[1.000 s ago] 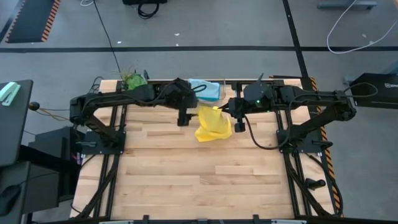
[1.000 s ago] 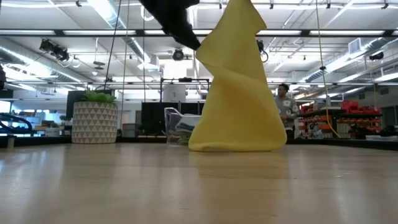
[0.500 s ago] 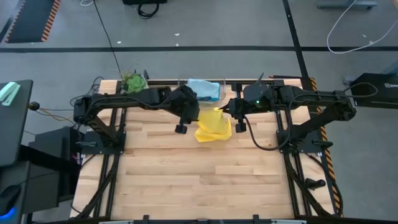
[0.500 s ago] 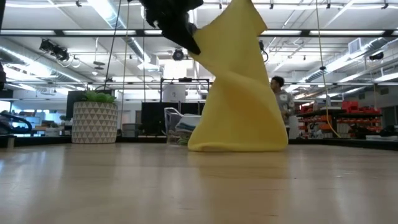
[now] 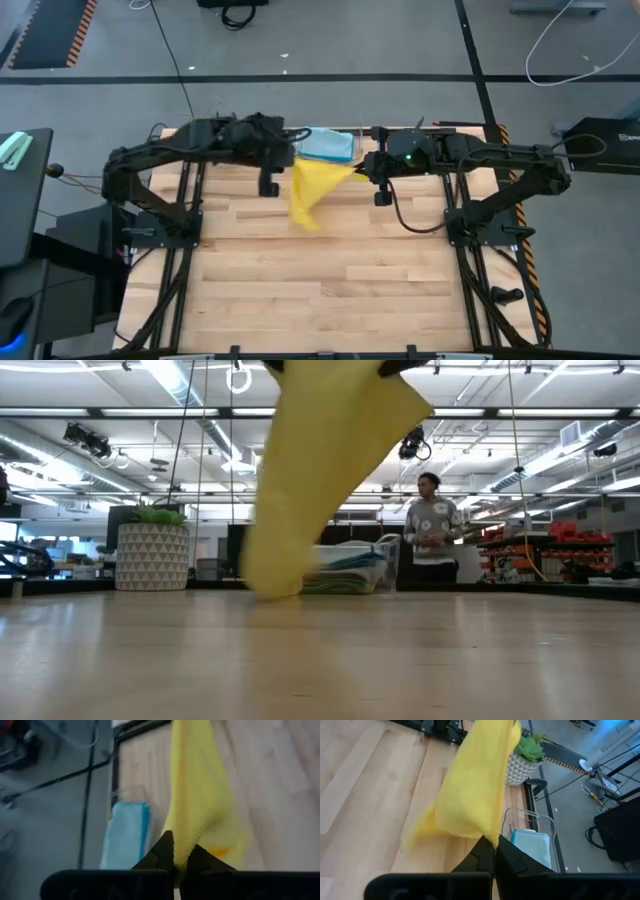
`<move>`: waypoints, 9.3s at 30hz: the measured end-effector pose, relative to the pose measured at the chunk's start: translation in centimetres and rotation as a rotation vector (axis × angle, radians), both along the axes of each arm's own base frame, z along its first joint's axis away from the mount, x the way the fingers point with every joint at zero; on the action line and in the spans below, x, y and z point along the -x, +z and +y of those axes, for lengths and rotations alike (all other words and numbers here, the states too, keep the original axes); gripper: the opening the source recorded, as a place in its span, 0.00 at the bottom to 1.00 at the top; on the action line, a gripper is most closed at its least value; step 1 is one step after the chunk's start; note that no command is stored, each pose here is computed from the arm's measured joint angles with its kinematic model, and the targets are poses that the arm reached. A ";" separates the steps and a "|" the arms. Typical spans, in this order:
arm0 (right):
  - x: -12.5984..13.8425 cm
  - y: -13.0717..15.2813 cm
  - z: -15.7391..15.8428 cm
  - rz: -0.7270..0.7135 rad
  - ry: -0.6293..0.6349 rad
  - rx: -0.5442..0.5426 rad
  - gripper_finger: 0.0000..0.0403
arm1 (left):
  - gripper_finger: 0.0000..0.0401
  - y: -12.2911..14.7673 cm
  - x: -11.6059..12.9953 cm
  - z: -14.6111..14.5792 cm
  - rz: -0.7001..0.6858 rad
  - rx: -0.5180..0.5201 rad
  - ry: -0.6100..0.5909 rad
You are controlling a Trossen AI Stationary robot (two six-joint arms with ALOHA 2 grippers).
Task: Fold microfiber towels
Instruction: Fold the yellow microfiber cloth
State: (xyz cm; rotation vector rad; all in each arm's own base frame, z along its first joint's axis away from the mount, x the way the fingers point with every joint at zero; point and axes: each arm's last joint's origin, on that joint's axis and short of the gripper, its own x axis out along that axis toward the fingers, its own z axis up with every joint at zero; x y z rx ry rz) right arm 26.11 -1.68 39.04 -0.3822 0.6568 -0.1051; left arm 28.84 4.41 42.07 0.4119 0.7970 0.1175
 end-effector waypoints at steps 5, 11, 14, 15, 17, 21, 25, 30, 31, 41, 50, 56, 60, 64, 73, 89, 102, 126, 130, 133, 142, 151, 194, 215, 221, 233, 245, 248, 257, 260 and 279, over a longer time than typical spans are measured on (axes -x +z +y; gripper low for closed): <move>-1.7 -1.1 -0.1 0.016 0.007 0.002 0.02 | 0.02 2.2 2.2 -1.9 0.049 0.011 0.108; -3.8 -4.1 0.9 0.101 0.057 -0.018 0.02 | 0.01 -0.4 1.9 -6.3 0.123 0.127 0.104; -3.6 -6.1 2.3 0.147 0.083 -0.048 0.02 | 0.02 -3.4 1.1 -9.0 0.141 0.174 0.078; -3.4 -6.9 2.8 0.161 0.089 -0.062 0.02 | 0.02 -4.6 0.8 -9.9 0.140 0.193 0.074; -2.8 -8.4 3.9 0.190 0.096 -0.092 0.02 | 0.02 -6.9 0.4 -11.8 0.126 0.233 0.059; -1.3 -12.3 6.7 0.250 0.151 -0.138 0.02 | 0.01 -11.7 -0.4 -15.4 0.034 0.362 0.022; 0.0 -16.2 9.2 0.292 0.245 -0.199 0.02 | 0.04 -15.8 -1.0 -17.9 -0.049 0.471 0.006; 1.7 -19.1 11.7 0.333 0.267 -0.299 0.10 | 0.10 -19.7 -2.2 -19.9 -0.064 0.543 0.031; 2.1 -19.4 12.1 0.339 0.262 -0.321 0.14 | 0.12 -20.2 -2.5 -20.2 -0.056 0.540 0.028; 4.3 -18.7 15.4 0.375 0.109 -0.575 0.46 | 0.47 -15.6 -2.3 -22.0 0.052 0.615 0.006; 3.4 -21.3 16.2 0.061 -0.073 -0.657 0.12 | 0.15 -20.5 -0.4 -20.0 0.102 0.497 0.130; 1.6 -23.5 14.5 -0.079 -0.297 -0.623 0.05 | 0.05 -23.7 -0.4 -17.6 0.059 0.492 0.154; -0.1 -25.9 13.5 -0.056 -0.357 -0.612 0.02 | 0.04 -25.0 -0.2 -16.0 0.077 0.458 0.179; -1.0 -28.3 12.6 0.025 -0.369 -0.645 0.02 | 0.02 -25.6 -0.2 -14.7 0.118 0.391 0.170; 0.1 -29.0 12.6 0.253 -0.311 -0.629 0.02 | 0.02 -26.3 0.4 -12.4 0.263 0.315 0.192; 4.8 -19.6 9.2 0.143 -0.268 -0.527 0.01 | 0.03 -26.6 1.3 -12.8 0.373 0.206 0.061; 3.8 -20.9 14.2 -0.086 -0.268 -0.513 0.01 | 0.02 -28.1 5.6 -15.9 0.128 0.503 -0.050; 0.0 -21.3 16.6 -0.290 -0.326 -0.450 0.01 | 0.60 -30.6 6.2 -17.2 -0.144 0.436 0.241; -0.8 -20.8 17.1 -0.296 -0.307 -0.431 0.01 | 0.53 -30.8 5.2 -16.8 -0.184 0.435 0.234; -1.3 -20.4 17.4 -0.303 -0.296 -0.420 0.01 | 0.46 -30.7 4.8 -16.5 -0.205 0.437 0.229; -1.8 -20.0 18.5 -0.242 -0.211 -0.438 0.05 | 0.20 -31.8 4.0 -14.9 -0.158 0.429 0.274; -0.8 -19.3 24.7 0.070 -0.195 -0.485 0.38 | 0.04 -31.4 3.9 -15.0 -0.158 0.376 0.203; 4.2 -21.3 28.2 0.313 -0.290 -0.395 0.01 | 0.04 -25.8 5.8 -17.4 0.106 0.205 0.056; 5.3 -20.4 28.8 0.284 -0.256 -0.390 0.01 | 0.68 -28.0 6.6 -22.8 0.017 0.635 0.257; 5.3 -20.4 28.8 0.271 -0.259 -0.386 0.01 | 0.65 -30.3 5.8 -24.6 -0.043 0.592 0.367; 5.2 -20.4 28.7 0.247 -0.258 -0.366 0.02 | 0.66 -30.5 4.1 -27.4 -0.021 0.461 0.380; 5.9 -18.2 28.4 0.188 -0.228 -0.387 0.02 | 0.03 -27.4 6.0 -26.2 -0.122 0.237 0.358; 6.2 -16.7 27.9 0.156 -0.209 -0.404 0.02 | 0.02 -25.0 7.2 -25.6 -0.131 0.230 0.342; 7.5 -10.9 25.1 0.020 -0.183 -0.529 0.02 | 0.02 -13.8 10.5 -24.8 -0.062 0.243 0.210; 8.0 -8.5 23.4 -0.044 -0.196 -0.593 0.02 | 0.02 -9.0 11.1 -24.0 -0.050 0.212 0.185; 5.1 -14.2 5.2 0.096 -0.680 -0.538 0.01 | 0.01 -17.7 9.2 -8.1 -0.067 0.264 0.431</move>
